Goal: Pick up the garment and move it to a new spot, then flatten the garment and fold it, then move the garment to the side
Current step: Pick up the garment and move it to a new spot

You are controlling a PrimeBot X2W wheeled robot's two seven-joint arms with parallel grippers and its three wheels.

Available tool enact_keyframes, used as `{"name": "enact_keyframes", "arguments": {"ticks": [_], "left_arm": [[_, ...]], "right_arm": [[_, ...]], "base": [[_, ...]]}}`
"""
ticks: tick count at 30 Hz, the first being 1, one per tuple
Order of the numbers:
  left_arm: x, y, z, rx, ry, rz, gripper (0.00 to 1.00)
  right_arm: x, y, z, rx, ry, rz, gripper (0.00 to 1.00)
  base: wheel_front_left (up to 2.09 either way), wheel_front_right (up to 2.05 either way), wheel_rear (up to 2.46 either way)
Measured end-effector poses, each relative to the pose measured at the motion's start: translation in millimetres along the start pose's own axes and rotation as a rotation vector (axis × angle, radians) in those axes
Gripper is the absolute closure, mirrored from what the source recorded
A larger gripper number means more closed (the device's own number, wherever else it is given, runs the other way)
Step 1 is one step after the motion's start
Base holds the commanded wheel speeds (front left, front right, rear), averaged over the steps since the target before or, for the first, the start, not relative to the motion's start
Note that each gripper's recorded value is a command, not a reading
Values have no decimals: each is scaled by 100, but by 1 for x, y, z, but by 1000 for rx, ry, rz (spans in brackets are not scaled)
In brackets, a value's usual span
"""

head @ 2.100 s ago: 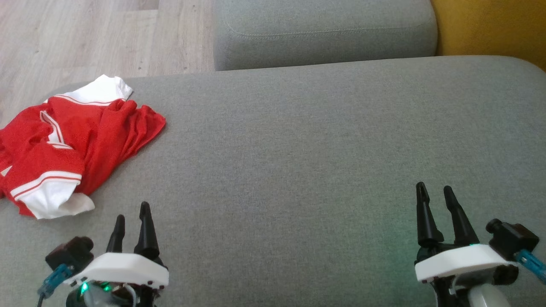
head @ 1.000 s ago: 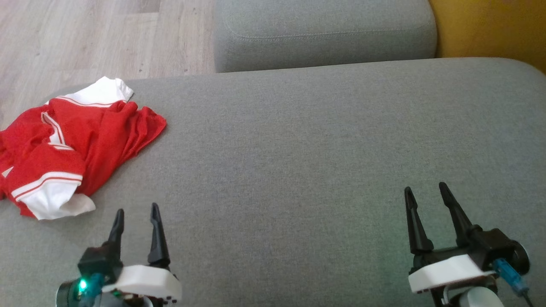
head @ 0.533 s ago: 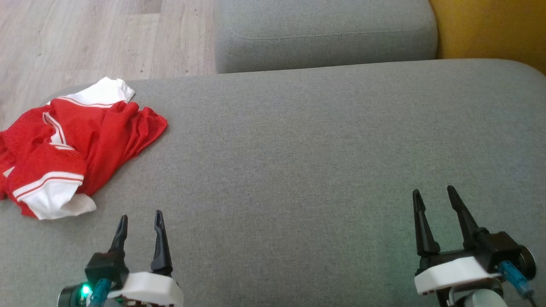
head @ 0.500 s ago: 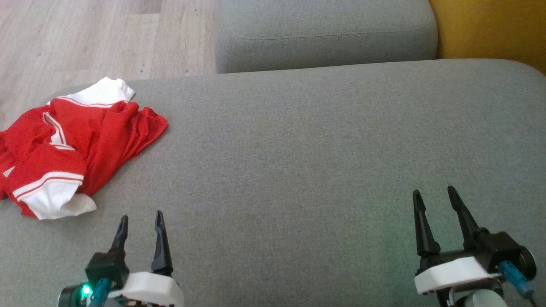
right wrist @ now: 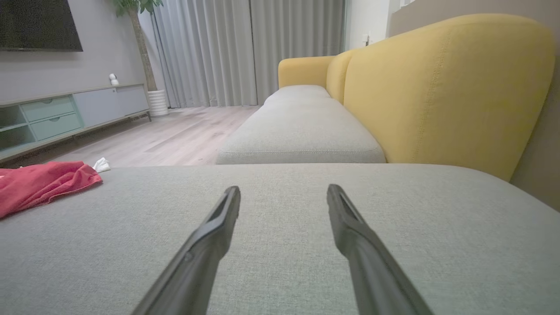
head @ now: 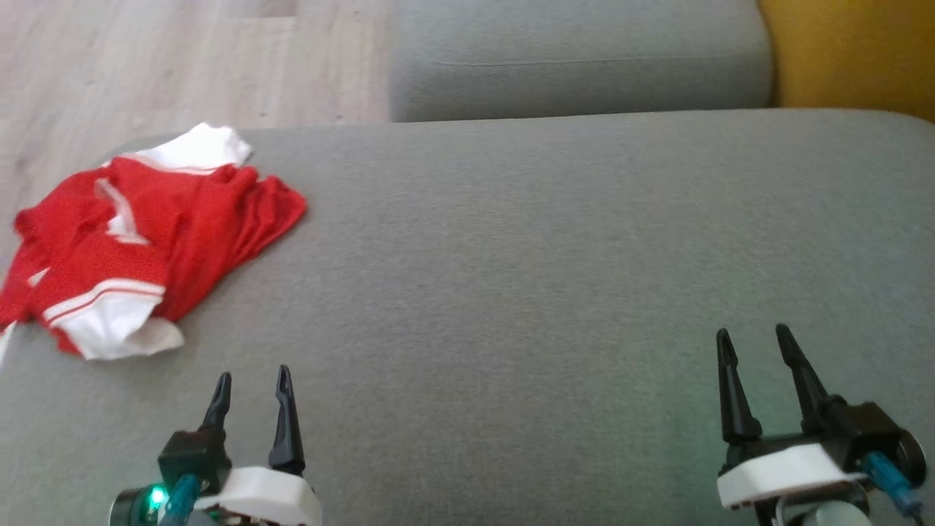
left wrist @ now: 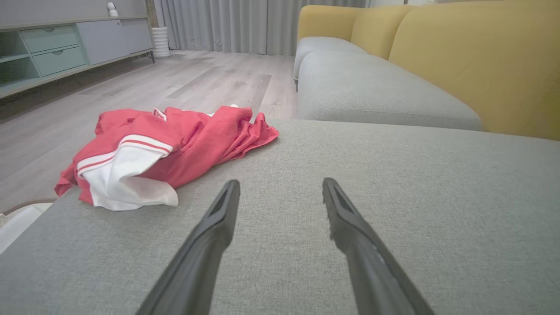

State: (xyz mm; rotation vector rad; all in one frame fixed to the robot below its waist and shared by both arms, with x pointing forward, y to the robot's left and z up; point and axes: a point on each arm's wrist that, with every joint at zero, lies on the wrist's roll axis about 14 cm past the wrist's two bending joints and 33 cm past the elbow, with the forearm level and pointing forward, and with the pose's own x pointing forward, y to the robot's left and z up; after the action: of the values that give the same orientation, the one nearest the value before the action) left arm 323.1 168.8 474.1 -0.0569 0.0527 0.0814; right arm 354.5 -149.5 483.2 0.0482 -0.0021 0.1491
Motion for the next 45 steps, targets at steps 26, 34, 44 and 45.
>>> {"name": "enact_keyframes", "arguments": {"ticks": [26, 34, 44, 45], "left_arm": [[-82, 127, 4, -109, 22, 423, 0], [19, 149, 48, -58, 98, 301, 0], [142, 182, -5, -6, 457, 334, 0], [144, 185, -18, -12, 495, 346, 0]], "right_arm": [[39, 143, -19, 12, 62, 448, 0], [75, 117, -25, 3, 60, 397, 0], [110, 78, -70, -33, 156, 356, 0], [112, 76, -71, -34, 158, 354, 0]], "base": [[0, 0, 0], [0, 0, 0], [0, 0, 0], [0, 0, 0]]}}
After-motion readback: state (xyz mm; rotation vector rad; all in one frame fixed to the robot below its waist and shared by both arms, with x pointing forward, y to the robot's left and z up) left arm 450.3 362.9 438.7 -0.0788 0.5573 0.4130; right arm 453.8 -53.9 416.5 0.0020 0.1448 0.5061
